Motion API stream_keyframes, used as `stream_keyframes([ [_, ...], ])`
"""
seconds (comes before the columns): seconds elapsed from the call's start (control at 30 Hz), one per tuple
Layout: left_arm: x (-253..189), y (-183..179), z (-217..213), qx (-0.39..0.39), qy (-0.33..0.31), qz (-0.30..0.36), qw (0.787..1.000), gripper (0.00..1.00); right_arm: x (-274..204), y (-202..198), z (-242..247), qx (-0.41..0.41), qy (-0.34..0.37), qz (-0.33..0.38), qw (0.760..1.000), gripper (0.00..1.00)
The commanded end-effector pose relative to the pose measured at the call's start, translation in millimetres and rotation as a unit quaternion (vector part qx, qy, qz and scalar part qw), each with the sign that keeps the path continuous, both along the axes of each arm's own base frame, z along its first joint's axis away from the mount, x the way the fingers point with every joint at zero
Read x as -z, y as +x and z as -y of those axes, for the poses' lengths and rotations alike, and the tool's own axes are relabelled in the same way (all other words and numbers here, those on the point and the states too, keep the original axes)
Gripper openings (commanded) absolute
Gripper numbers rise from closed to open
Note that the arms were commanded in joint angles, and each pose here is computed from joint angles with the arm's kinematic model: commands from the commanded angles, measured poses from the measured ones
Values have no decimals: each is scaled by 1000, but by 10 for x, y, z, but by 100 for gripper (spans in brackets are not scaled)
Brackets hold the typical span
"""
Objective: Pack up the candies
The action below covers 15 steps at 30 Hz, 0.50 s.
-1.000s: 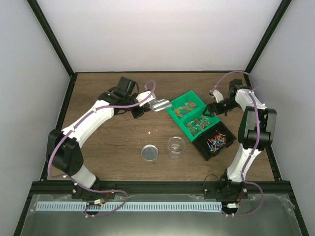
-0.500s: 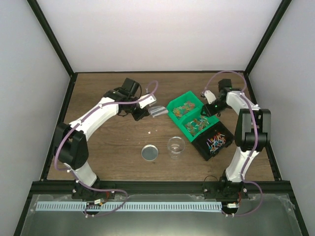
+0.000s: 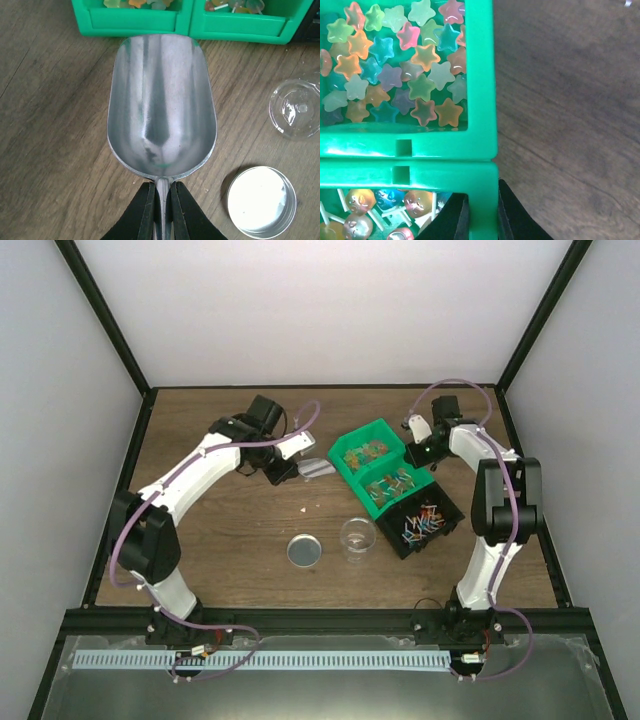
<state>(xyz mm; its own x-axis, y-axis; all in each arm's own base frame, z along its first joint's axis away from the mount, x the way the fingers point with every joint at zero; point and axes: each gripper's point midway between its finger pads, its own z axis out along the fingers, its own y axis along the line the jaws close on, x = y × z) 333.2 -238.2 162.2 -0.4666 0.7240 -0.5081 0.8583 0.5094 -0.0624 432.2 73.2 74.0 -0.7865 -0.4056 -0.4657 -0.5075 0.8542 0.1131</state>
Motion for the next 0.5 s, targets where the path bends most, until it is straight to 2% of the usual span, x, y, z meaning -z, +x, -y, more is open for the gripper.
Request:
stream_keyframes([
  [0.0, -82, 52, -32, 1, 17, -3, 1000, 4, -273, 427, -190, 9, 38, 74, 997, 3],
  [0.13, -165, 121, 63, 6, -1, 2, 1000, 4, -272, 709, -289, 9, 33, 86, 996, 1],
  [0.27, -176, 187, 88, 11, 20, 8, 1000, 4, -364, 1046, -350, 28, 37, 101, 994, 1],
  [0.43, -262, 257, 132, 7, 44, 4, 999, 4, -382, 1110, -567, 9, 59, 104, 993, 1],
  [0.47, -264, 241, 151, 8, 50, -1, 999, 4, -408, 1110, -586, 8, 64, 104, 992, 6],
])
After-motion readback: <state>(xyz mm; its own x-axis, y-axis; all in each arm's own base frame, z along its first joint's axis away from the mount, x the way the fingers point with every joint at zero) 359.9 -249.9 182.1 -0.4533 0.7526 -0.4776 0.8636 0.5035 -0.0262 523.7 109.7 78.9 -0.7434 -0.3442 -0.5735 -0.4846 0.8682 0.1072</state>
